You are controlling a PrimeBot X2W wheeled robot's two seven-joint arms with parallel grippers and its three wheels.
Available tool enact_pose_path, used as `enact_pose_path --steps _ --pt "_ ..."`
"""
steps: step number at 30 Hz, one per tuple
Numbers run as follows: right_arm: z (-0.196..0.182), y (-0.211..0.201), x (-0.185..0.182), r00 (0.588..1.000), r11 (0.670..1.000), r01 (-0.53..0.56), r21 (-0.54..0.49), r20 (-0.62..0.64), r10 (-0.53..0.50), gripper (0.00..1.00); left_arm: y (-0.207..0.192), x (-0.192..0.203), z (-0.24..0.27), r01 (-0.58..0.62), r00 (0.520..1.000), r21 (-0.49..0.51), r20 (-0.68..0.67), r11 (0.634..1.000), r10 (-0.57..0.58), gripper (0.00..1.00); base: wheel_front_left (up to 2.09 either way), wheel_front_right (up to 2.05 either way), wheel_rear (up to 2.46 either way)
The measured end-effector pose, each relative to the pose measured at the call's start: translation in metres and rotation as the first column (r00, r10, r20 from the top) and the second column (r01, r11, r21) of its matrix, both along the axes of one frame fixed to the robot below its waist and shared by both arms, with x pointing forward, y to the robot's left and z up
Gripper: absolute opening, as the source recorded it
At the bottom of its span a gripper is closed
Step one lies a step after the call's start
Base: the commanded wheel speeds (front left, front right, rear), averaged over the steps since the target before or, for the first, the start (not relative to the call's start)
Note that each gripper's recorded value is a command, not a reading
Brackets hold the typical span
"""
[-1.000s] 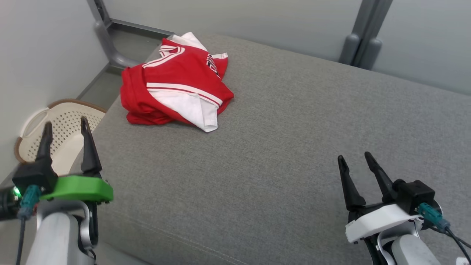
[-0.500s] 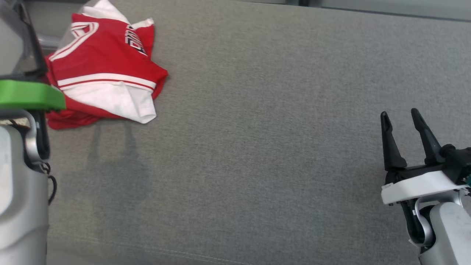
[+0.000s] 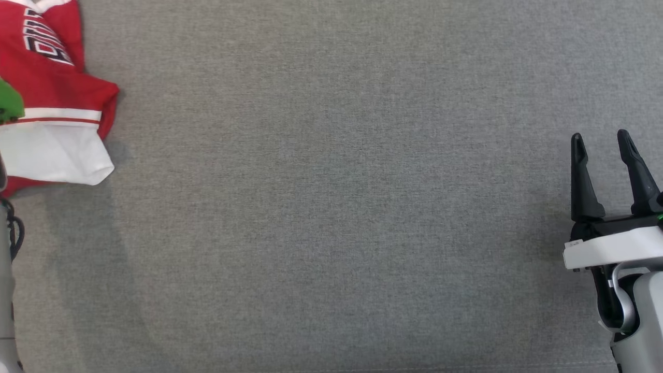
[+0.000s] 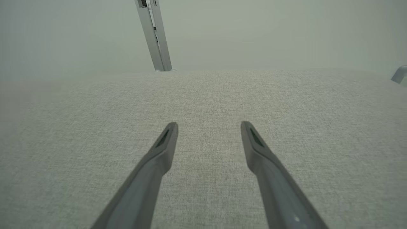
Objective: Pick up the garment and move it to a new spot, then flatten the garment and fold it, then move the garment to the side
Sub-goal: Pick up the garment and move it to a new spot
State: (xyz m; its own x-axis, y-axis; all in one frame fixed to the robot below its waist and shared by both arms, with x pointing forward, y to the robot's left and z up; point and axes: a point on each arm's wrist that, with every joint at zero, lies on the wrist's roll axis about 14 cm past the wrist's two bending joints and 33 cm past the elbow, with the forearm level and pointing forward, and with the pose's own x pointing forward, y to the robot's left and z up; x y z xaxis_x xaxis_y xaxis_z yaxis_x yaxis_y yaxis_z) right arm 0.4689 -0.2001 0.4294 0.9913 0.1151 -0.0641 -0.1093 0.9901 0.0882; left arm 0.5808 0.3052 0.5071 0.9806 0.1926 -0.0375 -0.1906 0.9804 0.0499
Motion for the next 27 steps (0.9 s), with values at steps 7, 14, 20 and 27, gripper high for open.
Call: enact_pose_path --steps 7,14,20,27 --pt "-0.009 -0.017 -0.004 0.999 0.999 0.036 -0.025 -0.024 -0.037 1.00 0.012 -0.009 -0.096 -0.066 0.948 -0.118 -0.317 0.991 0.026 1.00 0.00 0.00 0.00" --pt "-0.010 -0.020 -0.004 0.999 0.999 0.041 -0.032 -0.029 -0.042 1.00 0.012 -0.030 -0.143 -0.123 0.867 -0.186 -0.499 0.975 0.014 1.00 0.00 0.00 0.00" --pt "-0.012 -0.021 -0.007 0.998 0.998 0.046 -0.033 -0.035 -0.047 1.00 0.007 -0.033 -0.160 -0.147 0.824 -0.215 -0.566 0.965 -0.001 1.00 0.00 0.00 0.00" --pt "-0.006 -0.025 -0.010 0.998 0.998 0.059 -0.034 -0.027 -0.060 1.00 0.000 -0.030 -0.158 -0.132 0.832 -0.234 -0.555 0.963 -0.021 0.00 0.00 0.00 0.00"
